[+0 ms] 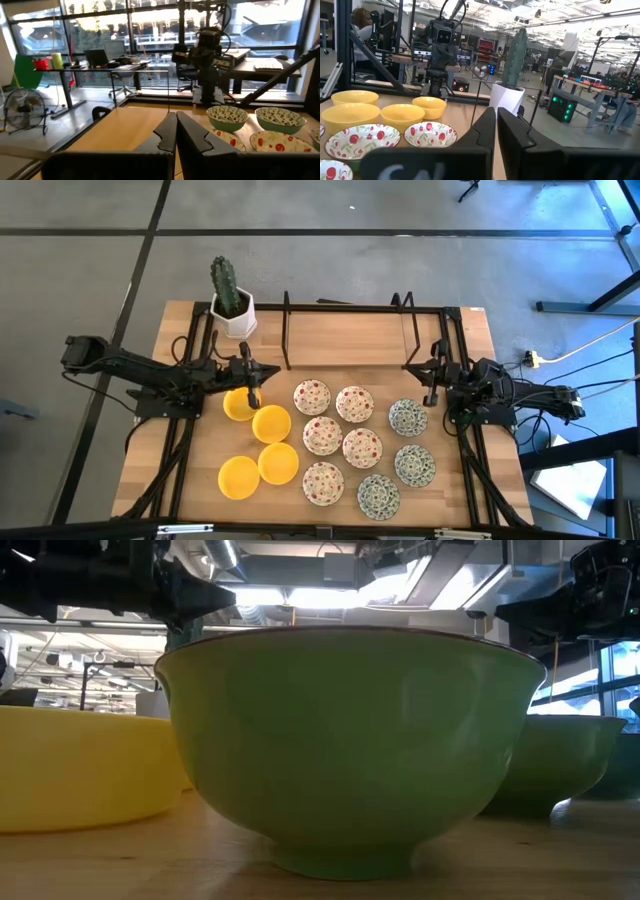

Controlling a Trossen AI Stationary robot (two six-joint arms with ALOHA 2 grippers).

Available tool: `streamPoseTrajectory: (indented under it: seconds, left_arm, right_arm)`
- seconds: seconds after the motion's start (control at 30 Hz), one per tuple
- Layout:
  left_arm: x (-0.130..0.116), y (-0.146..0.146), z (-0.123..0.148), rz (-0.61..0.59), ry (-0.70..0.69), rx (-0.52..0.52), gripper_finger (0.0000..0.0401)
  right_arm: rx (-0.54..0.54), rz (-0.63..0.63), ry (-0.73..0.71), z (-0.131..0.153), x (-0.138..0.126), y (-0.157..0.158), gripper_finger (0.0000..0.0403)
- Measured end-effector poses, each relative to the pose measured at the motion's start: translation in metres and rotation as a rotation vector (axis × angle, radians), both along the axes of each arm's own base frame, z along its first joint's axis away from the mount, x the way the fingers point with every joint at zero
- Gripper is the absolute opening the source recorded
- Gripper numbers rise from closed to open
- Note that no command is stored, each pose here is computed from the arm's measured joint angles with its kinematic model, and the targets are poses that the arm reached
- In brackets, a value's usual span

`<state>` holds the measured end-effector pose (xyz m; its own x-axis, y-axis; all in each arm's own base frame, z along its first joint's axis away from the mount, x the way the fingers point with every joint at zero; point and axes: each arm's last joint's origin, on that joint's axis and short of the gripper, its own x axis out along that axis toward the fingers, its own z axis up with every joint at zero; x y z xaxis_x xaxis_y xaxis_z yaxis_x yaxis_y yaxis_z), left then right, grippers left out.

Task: Pick & Place Mini bowls
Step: Put the red patterned bowl on the shelf

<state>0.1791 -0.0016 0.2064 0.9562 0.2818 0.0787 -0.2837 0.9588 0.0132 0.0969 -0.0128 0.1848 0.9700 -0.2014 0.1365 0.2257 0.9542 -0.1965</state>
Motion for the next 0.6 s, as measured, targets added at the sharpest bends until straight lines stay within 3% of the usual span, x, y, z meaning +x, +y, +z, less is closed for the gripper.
streamPoseTrajectory:
  seconds: [0.33,0.6]
  left_arm:
    - [0.0014,-0.0028,0.0012,-0.098,-0.005,0.006,0.0004]
    - [0.0016,-0.0025,-0.0028,-0.084,0.047,0.048,0.0004]
  right_arm:
    - [0.028,0.004,0.014,-0.0019,0.0002,0.0,0.0021]
    - [0.039,0.003,0.082,-0.0086,0.0008,-0.0001,0.0021]
